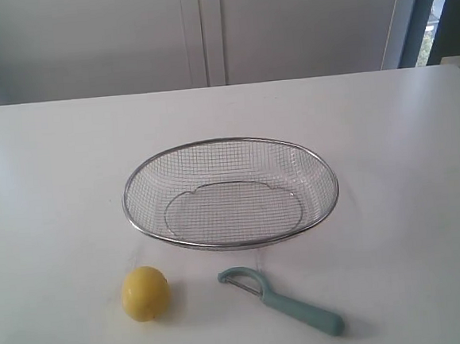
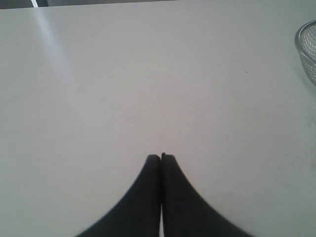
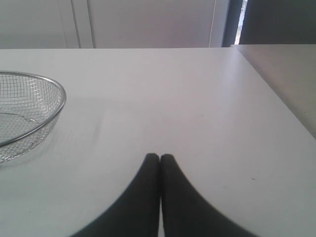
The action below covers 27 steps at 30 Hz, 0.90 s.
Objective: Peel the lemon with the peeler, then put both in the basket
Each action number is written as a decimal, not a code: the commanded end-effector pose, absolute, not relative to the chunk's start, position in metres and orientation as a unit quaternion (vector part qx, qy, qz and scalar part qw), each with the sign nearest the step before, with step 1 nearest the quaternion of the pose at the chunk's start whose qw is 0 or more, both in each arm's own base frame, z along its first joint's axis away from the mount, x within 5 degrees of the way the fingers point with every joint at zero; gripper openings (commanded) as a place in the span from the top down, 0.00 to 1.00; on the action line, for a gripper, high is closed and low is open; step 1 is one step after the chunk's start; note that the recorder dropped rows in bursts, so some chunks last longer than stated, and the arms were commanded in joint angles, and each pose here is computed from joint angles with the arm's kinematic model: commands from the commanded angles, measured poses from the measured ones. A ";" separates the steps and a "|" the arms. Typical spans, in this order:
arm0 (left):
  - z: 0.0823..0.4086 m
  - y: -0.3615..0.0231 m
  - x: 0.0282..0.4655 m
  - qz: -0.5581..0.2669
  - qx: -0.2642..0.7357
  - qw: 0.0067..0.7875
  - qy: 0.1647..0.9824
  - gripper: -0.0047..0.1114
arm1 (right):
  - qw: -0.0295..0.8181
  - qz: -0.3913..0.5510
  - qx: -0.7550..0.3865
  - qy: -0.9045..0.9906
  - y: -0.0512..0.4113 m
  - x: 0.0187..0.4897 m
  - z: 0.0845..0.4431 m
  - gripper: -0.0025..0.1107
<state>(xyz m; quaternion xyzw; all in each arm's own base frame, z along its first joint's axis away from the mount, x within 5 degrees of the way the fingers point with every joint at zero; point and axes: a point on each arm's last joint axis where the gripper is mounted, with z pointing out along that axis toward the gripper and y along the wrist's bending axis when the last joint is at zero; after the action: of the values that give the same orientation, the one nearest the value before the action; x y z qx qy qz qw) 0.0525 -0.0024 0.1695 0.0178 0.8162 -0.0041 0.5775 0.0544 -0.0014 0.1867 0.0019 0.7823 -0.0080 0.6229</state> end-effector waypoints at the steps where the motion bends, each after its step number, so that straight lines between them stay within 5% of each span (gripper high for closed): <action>1: 0.168 -0.003 0.052 -0.007 0.015 0.578 0.816 0.96 | 0.656 -0.009 0.003 0.755 -0.001 0.056 0.193 0.98; 27: 0.168 -0.003 0.052 -0.007 0.015 0.578 0.816 0.96 | 0.747 -0.005 -0.002 0.664 0.000 0.056 0.216 0.98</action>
<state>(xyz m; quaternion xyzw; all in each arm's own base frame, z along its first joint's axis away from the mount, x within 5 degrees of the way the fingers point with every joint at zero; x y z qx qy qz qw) 0.0525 -0.0024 0.1695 0.0178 0.8162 -0.0041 0.5775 0.0565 0.0000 0.2134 -0.0030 0.6822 -0.0034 0.7311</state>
